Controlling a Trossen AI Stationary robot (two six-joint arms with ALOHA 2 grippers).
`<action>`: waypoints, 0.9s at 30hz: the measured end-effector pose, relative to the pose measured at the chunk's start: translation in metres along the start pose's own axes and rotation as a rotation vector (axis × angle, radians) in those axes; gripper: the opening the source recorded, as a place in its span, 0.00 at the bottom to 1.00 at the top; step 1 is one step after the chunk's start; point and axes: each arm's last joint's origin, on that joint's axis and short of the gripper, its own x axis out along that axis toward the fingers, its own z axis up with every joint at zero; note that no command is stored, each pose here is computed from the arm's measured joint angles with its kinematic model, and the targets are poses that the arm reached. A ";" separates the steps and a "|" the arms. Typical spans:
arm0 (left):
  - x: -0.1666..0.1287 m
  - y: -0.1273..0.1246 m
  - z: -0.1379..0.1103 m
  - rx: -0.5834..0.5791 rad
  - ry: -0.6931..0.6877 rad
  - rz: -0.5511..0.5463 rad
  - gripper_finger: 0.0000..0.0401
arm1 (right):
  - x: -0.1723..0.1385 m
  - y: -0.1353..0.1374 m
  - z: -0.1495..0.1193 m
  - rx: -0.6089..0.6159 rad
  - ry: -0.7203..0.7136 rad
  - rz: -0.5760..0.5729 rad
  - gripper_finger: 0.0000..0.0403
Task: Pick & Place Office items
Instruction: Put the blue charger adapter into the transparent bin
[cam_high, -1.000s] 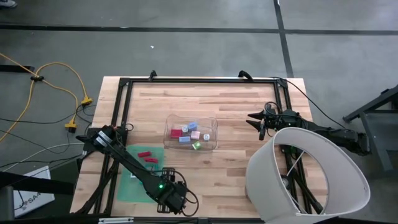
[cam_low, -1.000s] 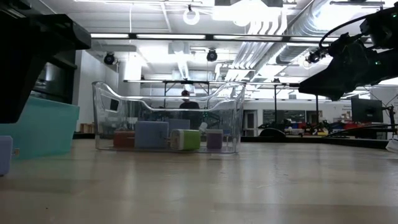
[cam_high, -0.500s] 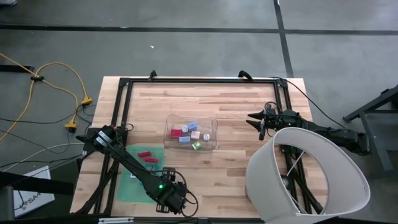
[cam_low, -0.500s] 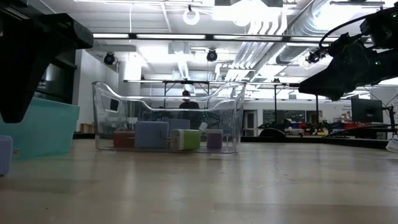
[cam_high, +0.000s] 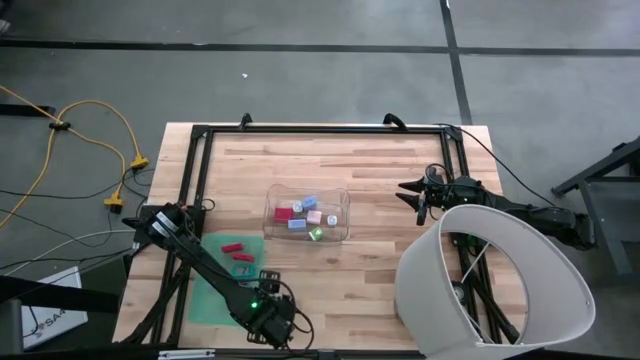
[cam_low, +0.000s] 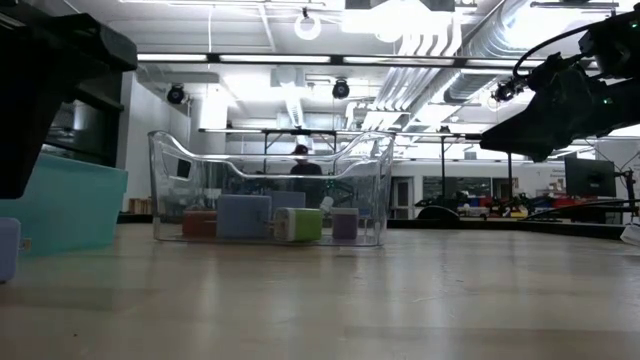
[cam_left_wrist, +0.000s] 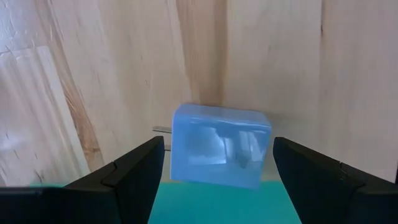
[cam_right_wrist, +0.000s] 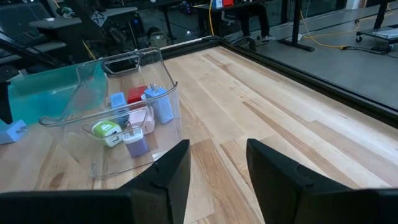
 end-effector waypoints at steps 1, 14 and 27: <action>0.000 -0.001 0.000 0.003 0.000 0.000 0.73 | 0.000 0.000 0.000 0.000 0.000 0.000 0.36; 0.010 0.001 -0.005 0.015 0.010 0.010 0.73 | 0.000 0.000 0.000 0.000 0.000 0.000 0.36; 0.022 -0.001 -0.005 0.033 0.034 0.013 0.73 | 0.000 0.000 0.000 0.000 0.000 0.000 0.36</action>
